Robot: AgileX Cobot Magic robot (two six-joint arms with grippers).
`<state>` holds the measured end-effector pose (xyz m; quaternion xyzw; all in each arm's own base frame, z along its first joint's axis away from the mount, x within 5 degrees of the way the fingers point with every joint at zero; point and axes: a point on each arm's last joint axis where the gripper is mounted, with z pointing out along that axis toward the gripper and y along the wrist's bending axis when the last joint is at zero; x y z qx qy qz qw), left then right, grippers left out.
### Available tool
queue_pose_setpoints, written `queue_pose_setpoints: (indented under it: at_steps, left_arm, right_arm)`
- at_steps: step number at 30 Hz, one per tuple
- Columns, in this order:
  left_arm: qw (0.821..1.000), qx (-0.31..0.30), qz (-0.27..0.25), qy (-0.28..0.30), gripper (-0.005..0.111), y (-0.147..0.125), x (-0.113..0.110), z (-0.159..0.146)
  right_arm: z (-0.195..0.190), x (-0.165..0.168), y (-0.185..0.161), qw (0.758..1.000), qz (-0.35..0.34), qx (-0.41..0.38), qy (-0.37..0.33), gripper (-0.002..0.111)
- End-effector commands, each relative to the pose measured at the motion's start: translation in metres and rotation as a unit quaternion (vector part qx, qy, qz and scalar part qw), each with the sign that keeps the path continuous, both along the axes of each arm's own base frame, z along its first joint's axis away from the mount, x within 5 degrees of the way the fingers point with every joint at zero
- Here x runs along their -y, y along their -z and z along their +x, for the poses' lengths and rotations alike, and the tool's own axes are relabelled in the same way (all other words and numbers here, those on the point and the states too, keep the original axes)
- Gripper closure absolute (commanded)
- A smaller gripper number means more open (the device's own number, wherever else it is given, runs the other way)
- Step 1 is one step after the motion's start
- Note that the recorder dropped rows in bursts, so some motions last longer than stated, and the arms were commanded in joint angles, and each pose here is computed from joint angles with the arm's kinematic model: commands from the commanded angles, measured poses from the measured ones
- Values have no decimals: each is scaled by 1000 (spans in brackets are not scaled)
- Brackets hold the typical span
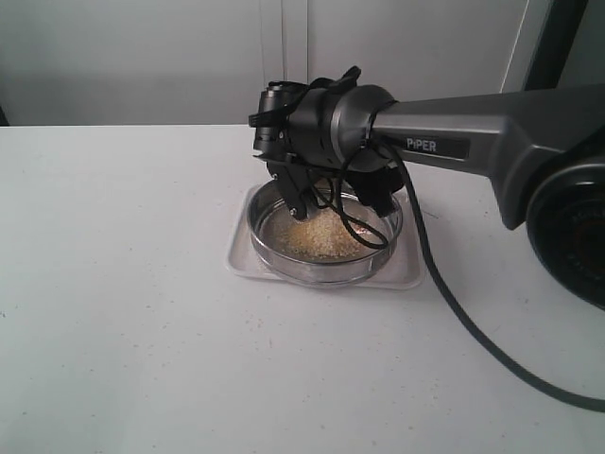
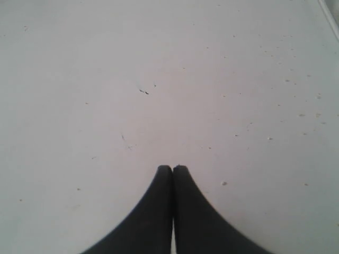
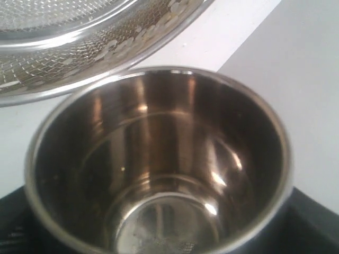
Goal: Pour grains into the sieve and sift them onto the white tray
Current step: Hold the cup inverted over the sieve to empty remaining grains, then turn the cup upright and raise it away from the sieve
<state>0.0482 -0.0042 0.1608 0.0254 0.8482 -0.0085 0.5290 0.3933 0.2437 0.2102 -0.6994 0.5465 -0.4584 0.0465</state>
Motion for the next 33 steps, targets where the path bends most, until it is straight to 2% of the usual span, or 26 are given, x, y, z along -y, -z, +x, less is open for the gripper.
queue_pose_setpoints:
  at_steps: [1,10,16,30,33]
  left_arm:
    - [1000,-4,-4,-2,107,3,0,0]
    - [1000,-4,-4,-2,107,3,0,0]
    - [1000,-4,-4,-2,107,3,0,0]
    - [1000,-4,-4,-2,107,3,0,0]
    - [1000,-4,-4,-2,107,3,0,0]
  right_arm:
    - [-3,0,-7,1000,21,-1,14,108]
    - [-9,-3,0,997,56,-35,31,108]
    - [-10,-4,2,993,100,-23,65,108]
    - [-9,-4,-5,983,153,10,97,108]
    - [-10,-5,-12,976,188,26,104,108]
